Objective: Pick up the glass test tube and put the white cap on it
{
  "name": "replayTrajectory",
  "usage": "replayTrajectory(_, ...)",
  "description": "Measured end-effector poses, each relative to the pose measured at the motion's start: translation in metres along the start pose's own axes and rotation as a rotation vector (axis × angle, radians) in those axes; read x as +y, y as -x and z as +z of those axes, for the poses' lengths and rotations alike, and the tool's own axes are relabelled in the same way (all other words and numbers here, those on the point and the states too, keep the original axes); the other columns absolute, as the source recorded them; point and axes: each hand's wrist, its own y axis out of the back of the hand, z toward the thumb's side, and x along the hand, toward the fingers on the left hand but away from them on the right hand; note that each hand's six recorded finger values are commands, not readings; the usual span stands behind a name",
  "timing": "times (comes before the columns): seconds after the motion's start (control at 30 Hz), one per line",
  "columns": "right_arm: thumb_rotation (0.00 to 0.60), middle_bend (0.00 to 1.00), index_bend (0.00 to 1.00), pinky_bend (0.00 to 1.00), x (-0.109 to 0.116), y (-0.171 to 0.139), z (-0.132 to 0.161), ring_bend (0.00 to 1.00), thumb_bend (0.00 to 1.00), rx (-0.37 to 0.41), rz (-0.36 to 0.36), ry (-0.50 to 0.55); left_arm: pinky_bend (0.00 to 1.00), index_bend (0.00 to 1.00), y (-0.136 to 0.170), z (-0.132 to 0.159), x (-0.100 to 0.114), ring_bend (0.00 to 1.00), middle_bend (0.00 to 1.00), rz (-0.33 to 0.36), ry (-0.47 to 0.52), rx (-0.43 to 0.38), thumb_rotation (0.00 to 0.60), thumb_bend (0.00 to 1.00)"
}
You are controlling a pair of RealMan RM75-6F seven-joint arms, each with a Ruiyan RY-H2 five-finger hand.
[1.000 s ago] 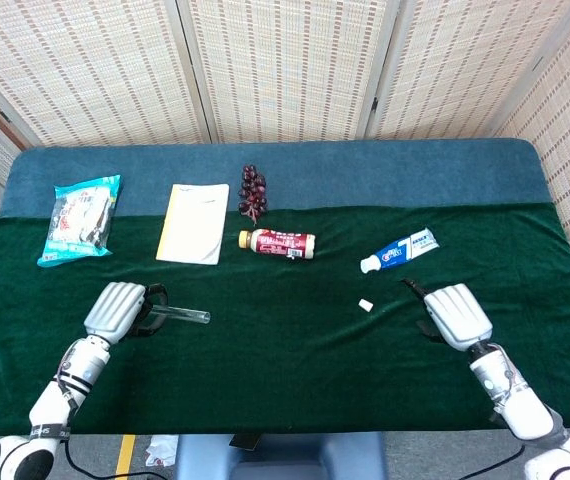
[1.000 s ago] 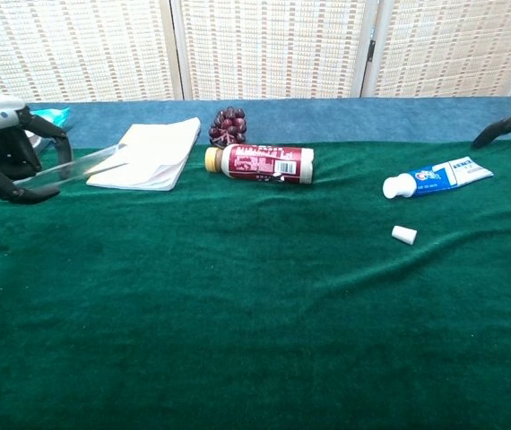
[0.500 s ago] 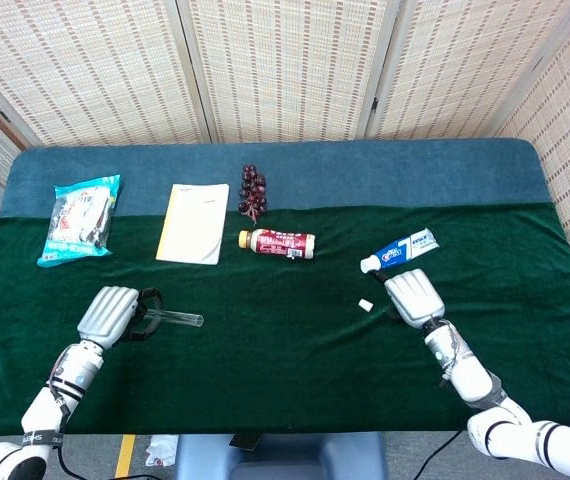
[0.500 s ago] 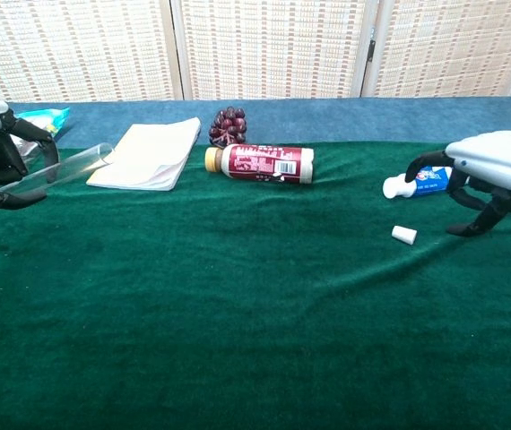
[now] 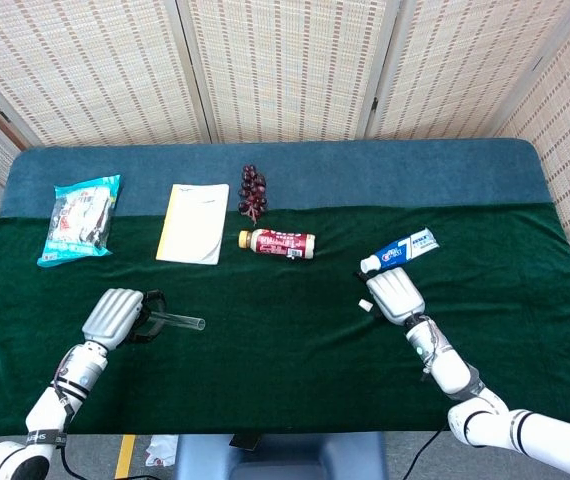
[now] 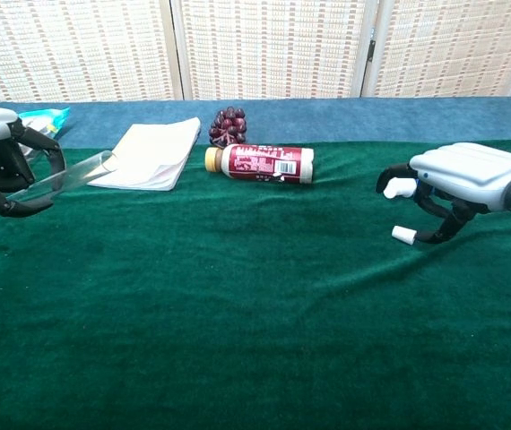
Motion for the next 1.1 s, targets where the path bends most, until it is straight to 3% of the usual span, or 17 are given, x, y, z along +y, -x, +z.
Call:
replayTrajectory(0.5,0.600,0.86,0.23,0.93,0.016,0.021,0.015,1.00,0.31,0.017,-0.042,-0.019,0.91,0.70,0.001,-0.002,-0.003,0.95,1.00,-0.014,0.000,0.002,0.600,0.44)
replayTrajectory(1.1,0.600,0.86,0.23,0.93,0.027,0.036,0.021,1.00,0.31,0.010,-0.042,-0.028,0.91,0.70,0.001,-0.008,-0.004,0.95,1.00,-0.022,0.008,0.016,0.600,0.44)
